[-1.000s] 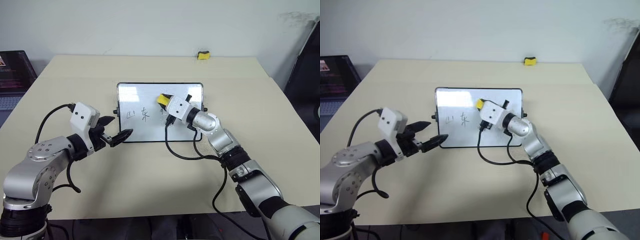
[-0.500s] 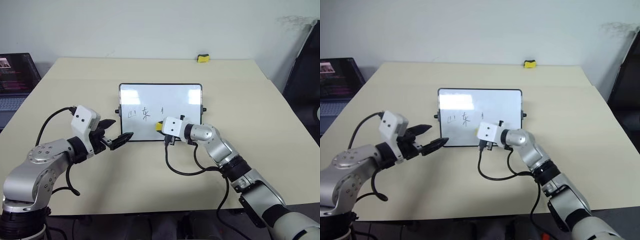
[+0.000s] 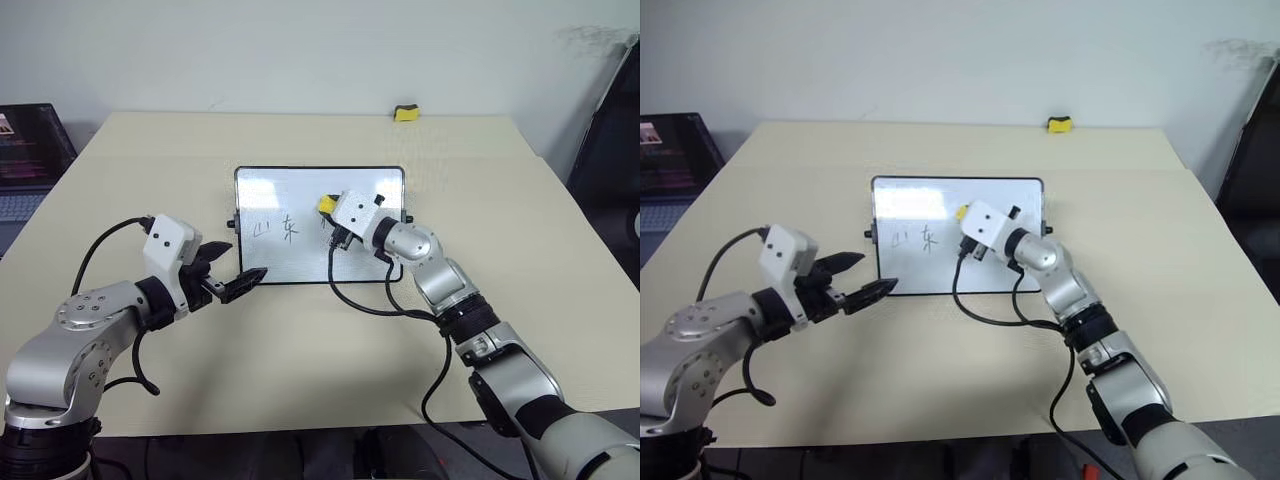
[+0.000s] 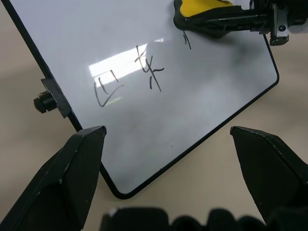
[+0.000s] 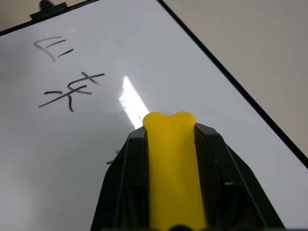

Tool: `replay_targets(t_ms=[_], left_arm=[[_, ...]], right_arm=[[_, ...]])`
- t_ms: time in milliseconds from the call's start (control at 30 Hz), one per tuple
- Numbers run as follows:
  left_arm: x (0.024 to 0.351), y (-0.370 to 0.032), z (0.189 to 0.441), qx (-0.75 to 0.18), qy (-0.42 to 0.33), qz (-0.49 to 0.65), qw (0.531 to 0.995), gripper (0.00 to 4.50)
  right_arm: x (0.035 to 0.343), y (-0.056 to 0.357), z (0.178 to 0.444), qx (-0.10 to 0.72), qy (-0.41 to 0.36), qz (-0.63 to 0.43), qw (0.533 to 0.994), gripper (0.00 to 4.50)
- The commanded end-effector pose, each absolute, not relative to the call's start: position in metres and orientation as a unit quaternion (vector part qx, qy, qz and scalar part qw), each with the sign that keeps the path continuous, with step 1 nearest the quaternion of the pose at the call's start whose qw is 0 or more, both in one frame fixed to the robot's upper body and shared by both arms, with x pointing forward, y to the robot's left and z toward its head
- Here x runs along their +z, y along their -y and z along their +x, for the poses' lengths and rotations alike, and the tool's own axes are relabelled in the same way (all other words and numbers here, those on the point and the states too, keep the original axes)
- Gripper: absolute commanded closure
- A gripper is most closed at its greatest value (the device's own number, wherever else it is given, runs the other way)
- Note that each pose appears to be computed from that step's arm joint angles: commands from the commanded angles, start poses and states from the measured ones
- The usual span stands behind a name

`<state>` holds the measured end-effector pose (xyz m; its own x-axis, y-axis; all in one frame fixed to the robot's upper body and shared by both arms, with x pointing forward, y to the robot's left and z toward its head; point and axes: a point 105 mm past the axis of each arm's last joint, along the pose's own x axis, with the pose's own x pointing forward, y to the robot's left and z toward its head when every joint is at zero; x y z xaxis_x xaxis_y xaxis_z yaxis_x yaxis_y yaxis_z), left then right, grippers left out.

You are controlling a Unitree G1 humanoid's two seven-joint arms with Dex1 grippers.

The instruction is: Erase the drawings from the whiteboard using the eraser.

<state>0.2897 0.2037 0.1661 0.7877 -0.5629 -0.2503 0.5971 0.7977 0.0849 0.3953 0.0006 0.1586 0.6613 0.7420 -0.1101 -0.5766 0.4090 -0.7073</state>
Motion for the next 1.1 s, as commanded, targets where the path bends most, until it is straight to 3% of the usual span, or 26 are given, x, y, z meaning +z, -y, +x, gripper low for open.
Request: replay_targets(t_ms=[33,167,267,400,533,700,833,1100], left_arm=[[0.177,-0.201,0.287,-0.311,-0.087,0.092,0.942,0.0],[0.177,-0.201,0.287,-0.311,-0.087,0.091,0.942,0.0],[0.177,-0.201,0.287,-0.311,-0.086,0.091,0.942,0.0],[0.177,-0.201,0.287,-0.311,-0.086,0.091,0.942,0.0],[0.177,-0.201,0.287,-0.311,-0.086,0.091,0.942,0.0],[0.174,-0.207,0.286,-0.294,-0.089,0.093,0.947,0.0],[0.173,-0.213,0.284,-0.284,-0.09,0.094,0.95,0.0],[0.177,-0.225,0.291,-0.242,-0.085,0.089,0.962,0.0]], right_arm=[[0.105,0.013,0.385,0.438,0.005,-0.405,0.803,3.51],[0.087,0.02,0.378,0.455,-0.028,-0.429,0.78,3.51],[0.096,0.016,0.377,0.458,-0.007,-0.421,0.783,3.51],[0.143,-0.003,0.38,0.441,0.094,-0.357,0.818,3.51],[0.189,-0.001,0.396,0.365,0.172,-0.318,0.858,3.51],[0.171,0.008,0.405,0.353,0.134,-0.339,0.861,3.51],[0.173,0.011,0.401,0.357,0.147,-0.332,0.861,3.51],[0.181,-0.009,0.356,0.449,0.212,-0.324,0.805,3.51]])
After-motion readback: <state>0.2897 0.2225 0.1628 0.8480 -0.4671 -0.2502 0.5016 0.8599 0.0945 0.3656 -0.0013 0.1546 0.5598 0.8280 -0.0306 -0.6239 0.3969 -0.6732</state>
